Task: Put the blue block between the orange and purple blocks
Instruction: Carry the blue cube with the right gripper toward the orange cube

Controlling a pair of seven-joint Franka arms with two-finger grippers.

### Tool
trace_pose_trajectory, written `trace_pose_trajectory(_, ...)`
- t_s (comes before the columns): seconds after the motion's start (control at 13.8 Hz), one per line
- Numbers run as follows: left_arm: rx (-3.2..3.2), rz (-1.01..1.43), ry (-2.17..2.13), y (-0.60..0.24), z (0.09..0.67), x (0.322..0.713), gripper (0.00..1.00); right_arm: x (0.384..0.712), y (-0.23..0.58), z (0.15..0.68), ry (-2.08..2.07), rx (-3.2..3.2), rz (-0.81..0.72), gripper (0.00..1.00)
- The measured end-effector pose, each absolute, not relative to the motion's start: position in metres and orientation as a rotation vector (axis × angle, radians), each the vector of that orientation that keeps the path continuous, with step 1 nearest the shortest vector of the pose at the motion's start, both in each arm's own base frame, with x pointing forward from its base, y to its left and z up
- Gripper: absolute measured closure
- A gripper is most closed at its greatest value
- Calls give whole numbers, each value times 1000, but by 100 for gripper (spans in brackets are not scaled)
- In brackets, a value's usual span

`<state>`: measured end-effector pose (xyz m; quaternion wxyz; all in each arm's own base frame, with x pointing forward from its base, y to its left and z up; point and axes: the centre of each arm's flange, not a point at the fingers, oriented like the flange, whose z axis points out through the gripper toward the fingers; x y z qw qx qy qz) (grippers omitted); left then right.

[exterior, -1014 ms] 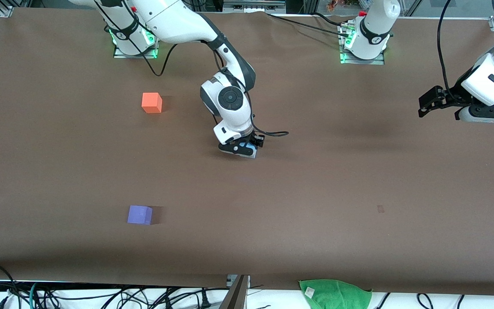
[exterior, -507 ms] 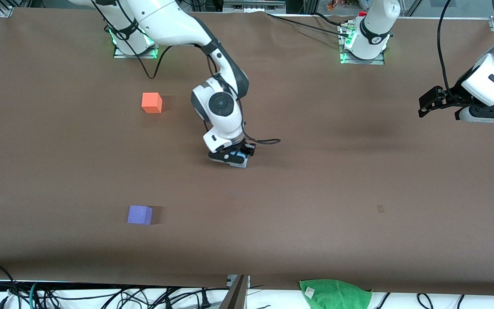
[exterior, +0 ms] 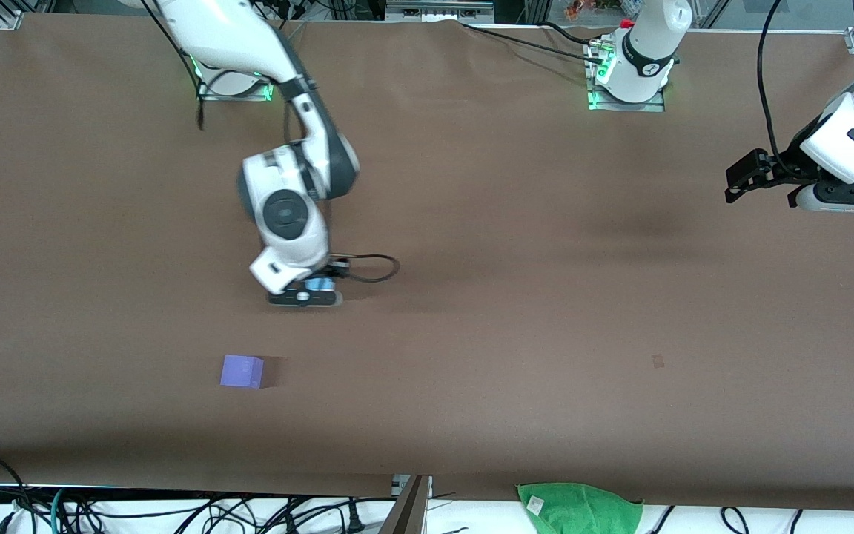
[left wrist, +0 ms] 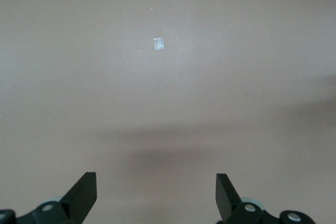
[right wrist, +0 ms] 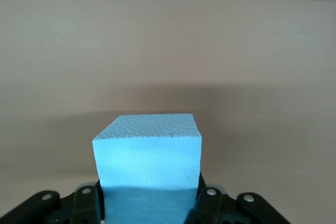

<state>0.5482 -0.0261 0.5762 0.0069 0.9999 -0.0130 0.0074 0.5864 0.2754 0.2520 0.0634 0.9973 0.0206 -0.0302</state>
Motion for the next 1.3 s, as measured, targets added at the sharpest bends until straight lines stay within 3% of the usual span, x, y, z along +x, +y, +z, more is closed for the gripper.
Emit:
trace_pose_trajectory(0.36, 3128, 22, -39, -25, 576, 548, 0, 524, 175, 215, 125, 3028, -130, 44)
trace_pose_trajectory(1.01, 3128, 21, -39, -25, 576, 548, 0, 528, 144, 205, -36, 3100, -109, 43)
trace_pose_trajectory(1.16, 3127, 21, -40, -26, 576, 548, 0, 528, 145, 200, -61, 3109, -97, 39)
trace_pose_trajectory(1.3, 3127, 21, -41, -26, 576, 548, 0, 530, 148, 200, -85, 3124, -84, 22)
